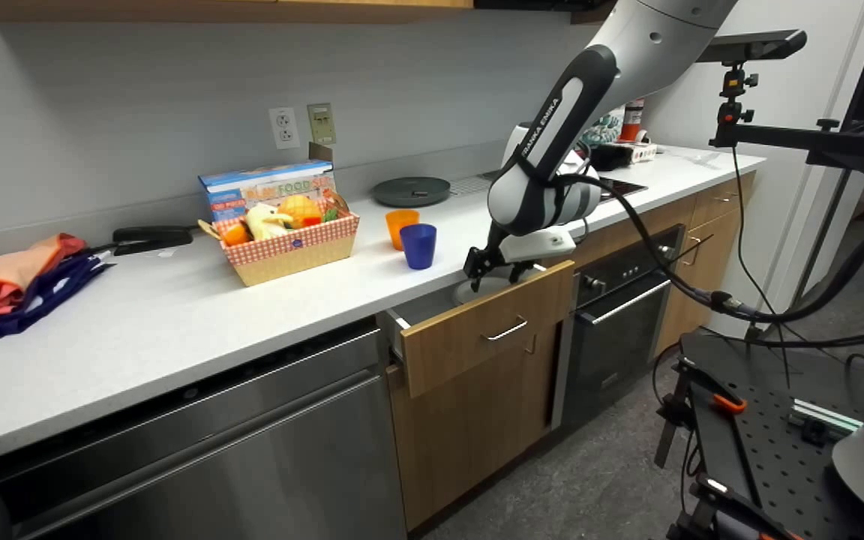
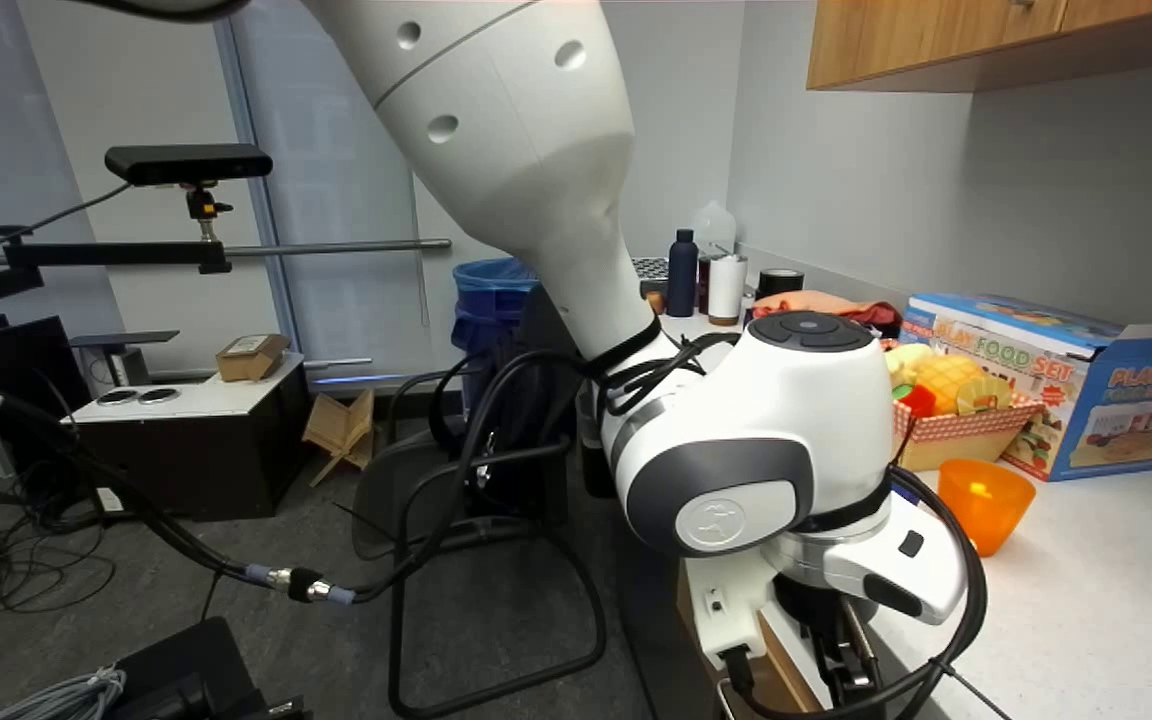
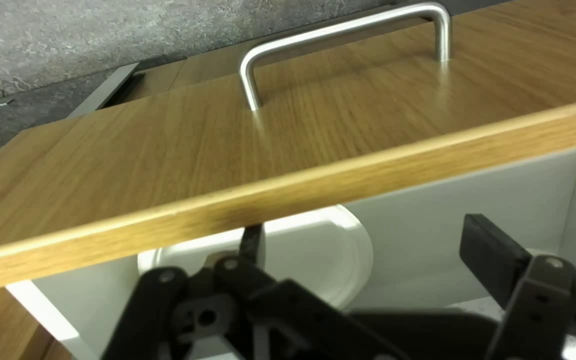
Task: Open the bottom left drawer
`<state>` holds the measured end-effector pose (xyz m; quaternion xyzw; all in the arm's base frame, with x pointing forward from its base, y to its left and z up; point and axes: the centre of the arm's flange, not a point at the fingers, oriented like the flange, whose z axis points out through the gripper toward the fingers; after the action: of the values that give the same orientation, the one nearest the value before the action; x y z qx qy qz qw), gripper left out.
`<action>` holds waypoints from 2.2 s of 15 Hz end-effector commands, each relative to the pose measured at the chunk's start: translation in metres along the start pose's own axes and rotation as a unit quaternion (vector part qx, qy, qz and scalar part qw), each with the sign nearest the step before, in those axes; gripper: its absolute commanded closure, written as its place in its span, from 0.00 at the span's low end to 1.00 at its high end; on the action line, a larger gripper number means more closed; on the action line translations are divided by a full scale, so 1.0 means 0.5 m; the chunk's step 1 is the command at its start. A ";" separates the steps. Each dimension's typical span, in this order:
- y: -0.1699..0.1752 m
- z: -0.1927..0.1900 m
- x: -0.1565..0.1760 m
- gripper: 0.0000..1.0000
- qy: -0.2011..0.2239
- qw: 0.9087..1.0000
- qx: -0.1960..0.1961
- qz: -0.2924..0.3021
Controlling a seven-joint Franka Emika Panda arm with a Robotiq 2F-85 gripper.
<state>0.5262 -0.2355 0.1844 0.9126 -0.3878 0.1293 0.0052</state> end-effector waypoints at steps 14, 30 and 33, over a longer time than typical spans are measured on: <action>0.046 -0.007 -0.115 0.00 -0.179 0.983 -0.045 0.008; 0.099 -0.065 -0.274 0.00 -0.400 0.907 -0.127 -0.021; 0.105 -0.070 -0.313 0.00 -0.433 0.892 -0.128 -0.011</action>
<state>0.3983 -0.1693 0.1713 0.8851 -0.3565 -0.2981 -0.0229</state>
